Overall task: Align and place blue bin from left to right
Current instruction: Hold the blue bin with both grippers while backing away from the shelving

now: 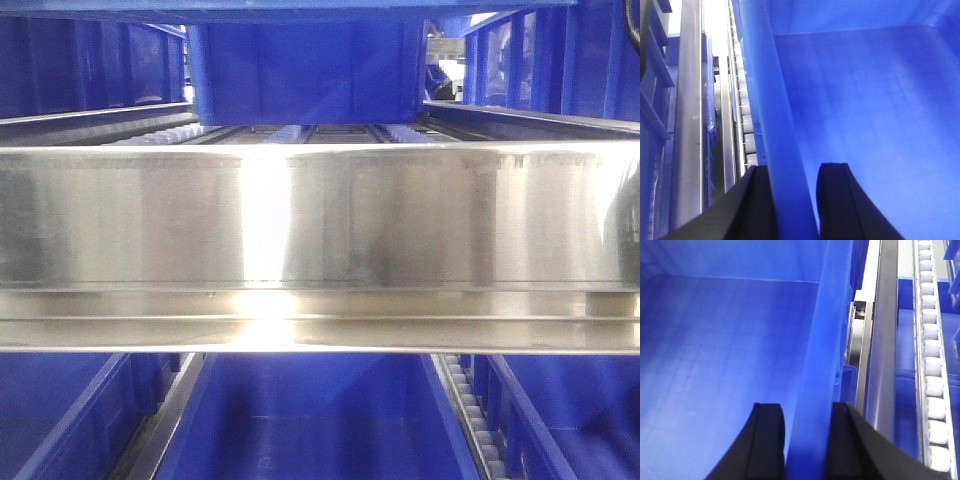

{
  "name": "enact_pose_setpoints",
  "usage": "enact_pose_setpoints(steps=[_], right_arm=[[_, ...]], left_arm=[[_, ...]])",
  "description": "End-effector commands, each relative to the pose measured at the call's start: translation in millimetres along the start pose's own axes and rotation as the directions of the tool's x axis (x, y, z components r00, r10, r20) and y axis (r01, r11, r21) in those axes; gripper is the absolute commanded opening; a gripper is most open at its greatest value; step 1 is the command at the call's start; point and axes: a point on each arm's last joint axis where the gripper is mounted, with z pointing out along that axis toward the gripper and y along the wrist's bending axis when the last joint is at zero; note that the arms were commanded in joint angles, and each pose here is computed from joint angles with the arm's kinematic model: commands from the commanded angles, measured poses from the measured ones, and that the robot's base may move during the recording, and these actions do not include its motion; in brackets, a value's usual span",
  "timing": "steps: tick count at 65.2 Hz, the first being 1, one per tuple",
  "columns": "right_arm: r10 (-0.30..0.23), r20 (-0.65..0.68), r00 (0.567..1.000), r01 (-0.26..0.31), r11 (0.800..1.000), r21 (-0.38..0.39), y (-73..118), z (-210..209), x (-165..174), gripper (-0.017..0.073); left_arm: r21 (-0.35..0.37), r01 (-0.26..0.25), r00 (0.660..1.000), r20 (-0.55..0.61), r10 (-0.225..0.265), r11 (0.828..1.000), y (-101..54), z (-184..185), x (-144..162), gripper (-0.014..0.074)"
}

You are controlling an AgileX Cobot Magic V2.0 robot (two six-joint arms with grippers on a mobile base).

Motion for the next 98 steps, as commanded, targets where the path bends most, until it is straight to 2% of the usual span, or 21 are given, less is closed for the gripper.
enact_pose_setpoints(steps=[1,25,47,74,98], right_arm=[[-0.035,0.146,0.989,0.033,0.999,0.018,-3.5,-21,-12,-0.0151],[-0.035,0.146,0.989,0.033,0.999,0.018,-3.5,-21,-12,-0.0151],[-0.035,0.146,0.989,0.033,0.999,0.018,-3.5,-21,-12,-0.0151],[-0.035,0.146,0.989,0.033,0.999,0.018,-3.5,-21,-12,-0.0151],[-0.035,0.146,0.989,0.033,0.999,0.018,-3.5,-21,-12,-0.0151]], left_arm=[[-0.025,-0.026,0.995,0.099,0.029,0.999,2.4,-17,-8,-0.0111],[-0.024,-0.026,0.993,0.111,0.029,0.999,2.3,-17,-9,-0.0111],[-0.013,-0.028,0.973,0.230,0.030,1.000,0.9,-18,-19,-0.0111],[-0.003,-0.031,0.938,0.346,0.030,1.000,-0.4,-22,-30,-0.0111],[0.007,-0.036,0.888,0.458,0.028,0.999,-1.7,-26,-40,-0.0111]])
